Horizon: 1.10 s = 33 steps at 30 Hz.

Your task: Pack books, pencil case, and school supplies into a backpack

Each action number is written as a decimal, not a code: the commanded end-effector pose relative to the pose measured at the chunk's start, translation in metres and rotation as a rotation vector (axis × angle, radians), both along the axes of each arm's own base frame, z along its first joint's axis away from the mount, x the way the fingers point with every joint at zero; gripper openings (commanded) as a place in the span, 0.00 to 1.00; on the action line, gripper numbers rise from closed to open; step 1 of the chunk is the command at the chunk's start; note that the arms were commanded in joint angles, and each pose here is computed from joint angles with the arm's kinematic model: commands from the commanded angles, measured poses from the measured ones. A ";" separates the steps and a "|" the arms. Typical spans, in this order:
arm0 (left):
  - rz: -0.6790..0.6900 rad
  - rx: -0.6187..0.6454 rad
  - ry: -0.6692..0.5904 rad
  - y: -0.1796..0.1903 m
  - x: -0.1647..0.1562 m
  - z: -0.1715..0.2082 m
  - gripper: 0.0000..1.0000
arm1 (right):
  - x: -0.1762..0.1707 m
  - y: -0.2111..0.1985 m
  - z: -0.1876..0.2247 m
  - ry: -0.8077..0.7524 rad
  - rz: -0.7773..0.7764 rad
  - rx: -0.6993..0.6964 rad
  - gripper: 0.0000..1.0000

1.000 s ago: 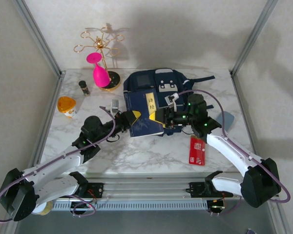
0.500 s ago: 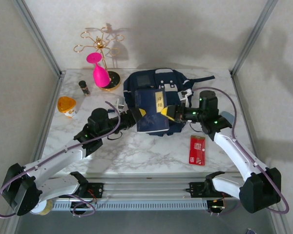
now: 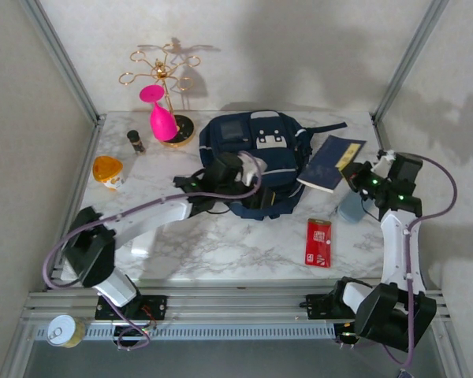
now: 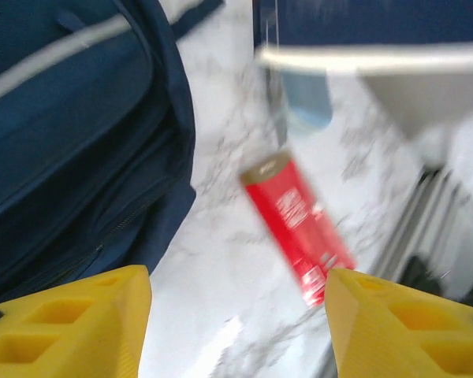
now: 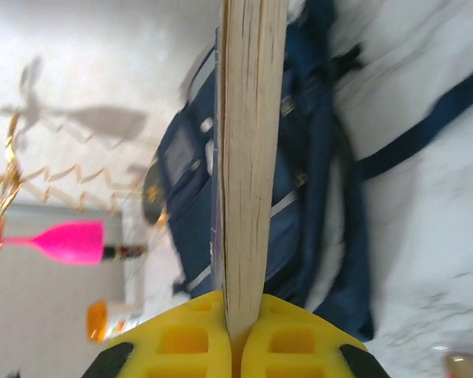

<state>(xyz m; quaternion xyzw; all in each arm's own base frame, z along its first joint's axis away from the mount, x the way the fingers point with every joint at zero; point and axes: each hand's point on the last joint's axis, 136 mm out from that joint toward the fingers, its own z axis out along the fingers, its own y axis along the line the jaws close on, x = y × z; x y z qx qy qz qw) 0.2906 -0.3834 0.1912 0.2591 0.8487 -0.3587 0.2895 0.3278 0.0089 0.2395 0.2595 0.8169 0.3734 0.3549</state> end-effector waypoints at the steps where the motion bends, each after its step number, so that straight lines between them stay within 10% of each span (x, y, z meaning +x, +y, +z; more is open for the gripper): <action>1: -0.164 0.152 -0.115 -0.012 0.001 -0.022 0.60 | -0.003 -0.016 -0.008 -0.021 -0.050 -0.015 0.00; 17: -0.169 0.517 -0.187 -0.027 0.076 -0.110 0.45 | 0.002 -0.021 -0.024 -0.010 -0.048 -0.011 0.00; 26: -0.142 0.477 -0.214 -0.024 0.099 -0.074 0.01 | -0.004 -0.012 -0.029 -0.004 0.000 0.008 0.00; 33: 0.015 0.390 -0.341 -0.021 0.119 0.028 0.00 | -0.028 0.001 -0.028 0.042 0.017 0.025 0.00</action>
